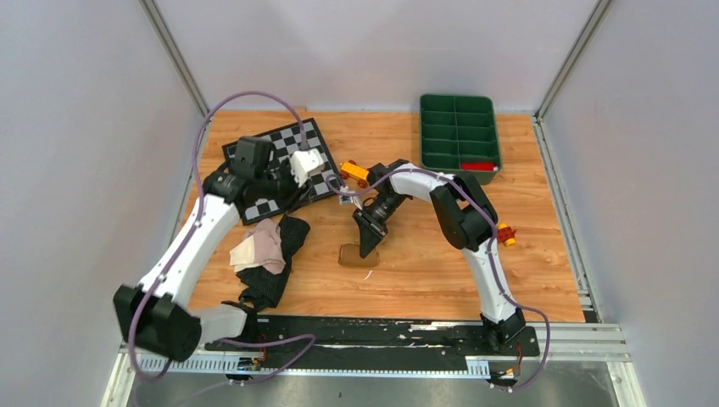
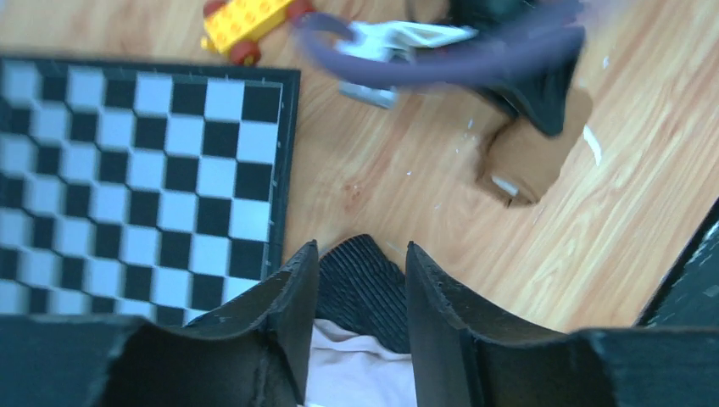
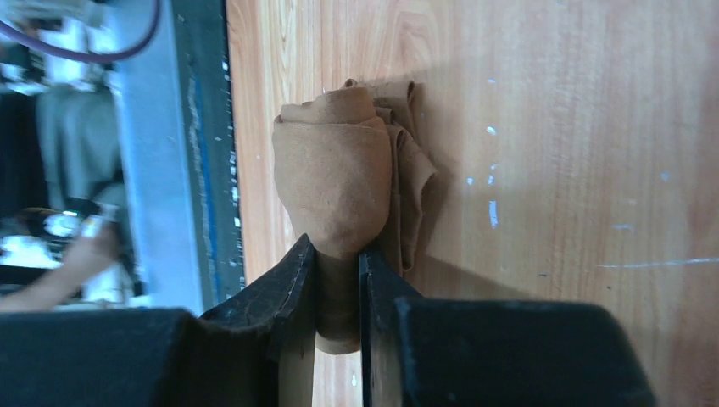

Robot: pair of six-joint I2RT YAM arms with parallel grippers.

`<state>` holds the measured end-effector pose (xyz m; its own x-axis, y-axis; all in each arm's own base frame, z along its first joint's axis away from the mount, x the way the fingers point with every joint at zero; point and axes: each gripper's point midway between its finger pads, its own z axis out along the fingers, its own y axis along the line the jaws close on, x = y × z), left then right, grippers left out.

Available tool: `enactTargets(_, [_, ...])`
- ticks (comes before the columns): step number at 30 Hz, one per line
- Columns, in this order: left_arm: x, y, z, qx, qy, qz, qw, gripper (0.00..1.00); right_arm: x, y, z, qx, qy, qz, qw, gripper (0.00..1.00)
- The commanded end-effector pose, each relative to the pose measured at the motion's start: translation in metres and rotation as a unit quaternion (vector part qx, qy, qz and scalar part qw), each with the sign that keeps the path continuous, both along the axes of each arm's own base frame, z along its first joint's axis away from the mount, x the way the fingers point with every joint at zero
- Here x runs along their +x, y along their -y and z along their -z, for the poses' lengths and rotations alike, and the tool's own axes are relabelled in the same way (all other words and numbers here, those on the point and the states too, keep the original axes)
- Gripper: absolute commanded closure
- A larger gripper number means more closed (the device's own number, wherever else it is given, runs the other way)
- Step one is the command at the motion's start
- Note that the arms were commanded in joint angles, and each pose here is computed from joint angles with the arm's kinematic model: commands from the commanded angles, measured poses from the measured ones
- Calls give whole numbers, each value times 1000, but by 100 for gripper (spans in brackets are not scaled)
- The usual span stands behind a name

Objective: Roll the underwear
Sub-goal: Roll the underwear to the center of the board.

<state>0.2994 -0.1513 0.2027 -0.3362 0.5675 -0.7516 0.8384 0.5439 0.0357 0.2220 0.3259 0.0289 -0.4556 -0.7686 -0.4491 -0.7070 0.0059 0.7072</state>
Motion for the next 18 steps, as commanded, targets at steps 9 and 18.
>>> enactTargets(9, [-98, 83, 55, 155, 165, 368, 902, 44, -10, 40, 71, -135, -119, 10, 984, 100])
enactTargets(18, [-114, 132, 131, 173, 140, 398, 890, 39, -13, 43, 74, -138, -132, 10, 982, 100])
